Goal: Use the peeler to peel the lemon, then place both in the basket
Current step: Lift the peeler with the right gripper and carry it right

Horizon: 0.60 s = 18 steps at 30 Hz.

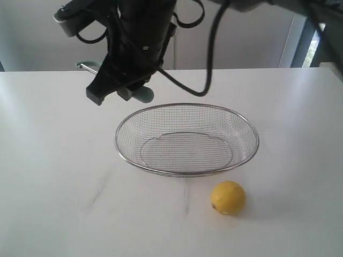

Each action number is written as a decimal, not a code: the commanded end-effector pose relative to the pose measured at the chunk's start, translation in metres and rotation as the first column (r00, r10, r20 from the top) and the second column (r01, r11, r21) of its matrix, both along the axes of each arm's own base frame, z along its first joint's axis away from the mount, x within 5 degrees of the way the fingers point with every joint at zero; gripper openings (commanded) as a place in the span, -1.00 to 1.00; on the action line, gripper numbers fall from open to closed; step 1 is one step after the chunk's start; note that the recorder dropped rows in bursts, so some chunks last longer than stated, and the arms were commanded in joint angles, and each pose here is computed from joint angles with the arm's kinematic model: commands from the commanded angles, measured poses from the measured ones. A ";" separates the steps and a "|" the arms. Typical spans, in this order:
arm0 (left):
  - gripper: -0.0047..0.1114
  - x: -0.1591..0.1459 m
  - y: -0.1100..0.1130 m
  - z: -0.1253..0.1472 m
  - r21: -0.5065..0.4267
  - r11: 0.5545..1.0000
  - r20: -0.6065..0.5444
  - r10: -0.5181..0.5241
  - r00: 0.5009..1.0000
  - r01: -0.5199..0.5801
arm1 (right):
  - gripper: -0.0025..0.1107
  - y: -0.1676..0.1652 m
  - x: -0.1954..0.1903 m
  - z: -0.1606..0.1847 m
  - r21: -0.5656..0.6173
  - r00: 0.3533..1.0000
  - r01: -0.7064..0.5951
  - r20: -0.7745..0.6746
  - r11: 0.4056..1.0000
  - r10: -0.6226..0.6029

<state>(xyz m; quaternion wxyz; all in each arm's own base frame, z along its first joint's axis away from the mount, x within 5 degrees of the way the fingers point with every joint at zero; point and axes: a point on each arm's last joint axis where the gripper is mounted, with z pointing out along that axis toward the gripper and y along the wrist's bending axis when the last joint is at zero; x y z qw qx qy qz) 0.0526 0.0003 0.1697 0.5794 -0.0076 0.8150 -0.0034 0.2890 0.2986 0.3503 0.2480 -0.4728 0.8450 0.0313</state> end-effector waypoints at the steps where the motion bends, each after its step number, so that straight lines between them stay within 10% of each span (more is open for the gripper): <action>1: -0.92 0.000 0.000 -0.001 -0.008 1.000 0.002 0.000 1.000 0.000 | -0.96 -0.027 -0.017 0.011 0.043 0.999 0.004 0.045 0.999 -0.006; 18: -0.92 0.000 0.000 -0.001 -0.008 1.000 0.002 0.000 1.000 0.000 | -0.96 -0.169 -0.074 -0.005 0.098 0.924 0.314 0.196 0.944 -0.328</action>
